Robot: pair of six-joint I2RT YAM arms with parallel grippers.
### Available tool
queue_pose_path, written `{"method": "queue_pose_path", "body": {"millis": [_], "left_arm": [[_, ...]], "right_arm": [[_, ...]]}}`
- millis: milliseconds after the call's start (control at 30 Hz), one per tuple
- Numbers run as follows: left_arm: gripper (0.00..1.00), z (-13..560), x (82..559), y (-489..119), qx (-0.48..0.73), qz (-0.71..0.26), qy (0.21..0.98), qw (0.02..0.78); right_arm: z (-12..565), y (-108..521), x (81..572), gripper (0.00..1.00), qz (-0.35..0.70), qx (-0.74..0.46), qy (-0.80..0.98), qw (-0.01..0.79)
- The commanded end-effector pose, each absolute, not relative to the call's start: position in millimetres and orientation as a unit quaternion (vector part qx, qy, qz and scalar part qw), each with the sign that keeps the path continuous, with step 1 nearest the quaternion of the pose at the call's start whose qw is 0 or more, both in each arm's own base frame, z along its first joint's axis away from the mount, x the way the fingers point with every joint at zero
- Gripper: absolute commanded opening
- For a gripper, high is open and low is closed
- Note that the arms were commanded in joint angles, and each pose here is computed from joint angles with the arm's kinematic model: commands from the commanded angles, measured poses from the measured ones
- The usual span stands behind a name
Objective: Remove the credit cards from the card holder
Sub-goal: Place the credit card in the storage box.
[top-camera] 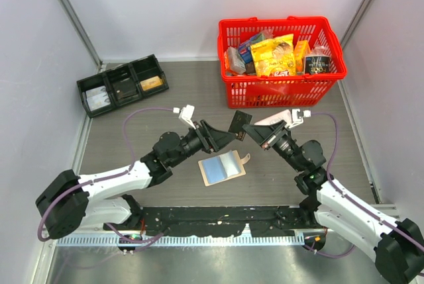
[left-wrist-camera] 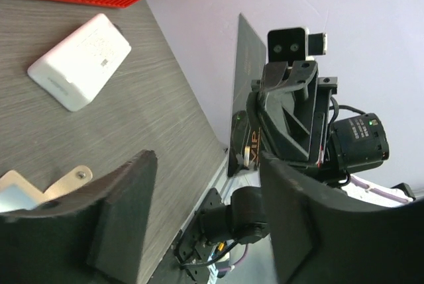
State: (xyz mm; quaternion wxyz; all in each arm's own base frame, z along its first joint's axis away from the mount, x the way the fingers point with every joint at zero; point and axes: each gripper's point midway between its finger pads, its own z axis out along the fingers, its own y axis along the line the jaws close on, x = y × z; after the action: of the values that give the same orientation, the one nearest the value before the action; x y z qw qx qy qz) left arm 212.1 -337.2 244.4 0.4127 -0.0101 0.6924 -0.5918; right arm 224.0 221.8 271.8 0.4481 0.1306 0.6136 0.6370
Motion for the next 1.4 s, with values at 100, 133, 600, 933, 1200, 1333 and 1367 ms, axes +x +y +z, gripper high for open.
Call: {"method": "queue_pose_path", "body": {"millis": [100,133,600,933,1200,1333,1367], "left_arm": [[0.38,290.5,205.7,-346.0,-0.005,-0.654,0.621,0.432],[0.31,292.3,205.4,-345.6,-0.005,-0.657,0.617,0.434],[0.00,253.2,193.3,-315.2,0.068,-0.537,0.720,0.434],[0.00,259.0,150.7,-251.9,0.281,-0.380,0.759,0.448],[0.00,261.6,118.4,-246.3,0.415,-0.366,0.738,0.386],[0.00,263.9,114.4,-254.8,0.435,-0.379,0.729,0.370],[0.00,263.2,113.4,-257.1,0.440,-0.382,0.727,0.364]], "right_arm": [[286.6,221.1,213.1,0.01,0.657,0.131,0.579,0.465],[285.0,222.1,212.6,0.01,0.657,0.130,0.580,0.464],[277.2,236.2,204.2,0.59,0.577,0.002,0.654,0.490],[294.7,243.6,185.2,0.78,0.467,-0.246,0.664,0.529],[298.9,263.8,152.7,0.77,0.492,-0.402,0.609,0.475],[299.1,271.1,141.5,0.75,0.513,-0.438,0.585,0.451],[300.2,271.9,140.3,0.75,0.515,-0.442,0.581,0.450]]}}
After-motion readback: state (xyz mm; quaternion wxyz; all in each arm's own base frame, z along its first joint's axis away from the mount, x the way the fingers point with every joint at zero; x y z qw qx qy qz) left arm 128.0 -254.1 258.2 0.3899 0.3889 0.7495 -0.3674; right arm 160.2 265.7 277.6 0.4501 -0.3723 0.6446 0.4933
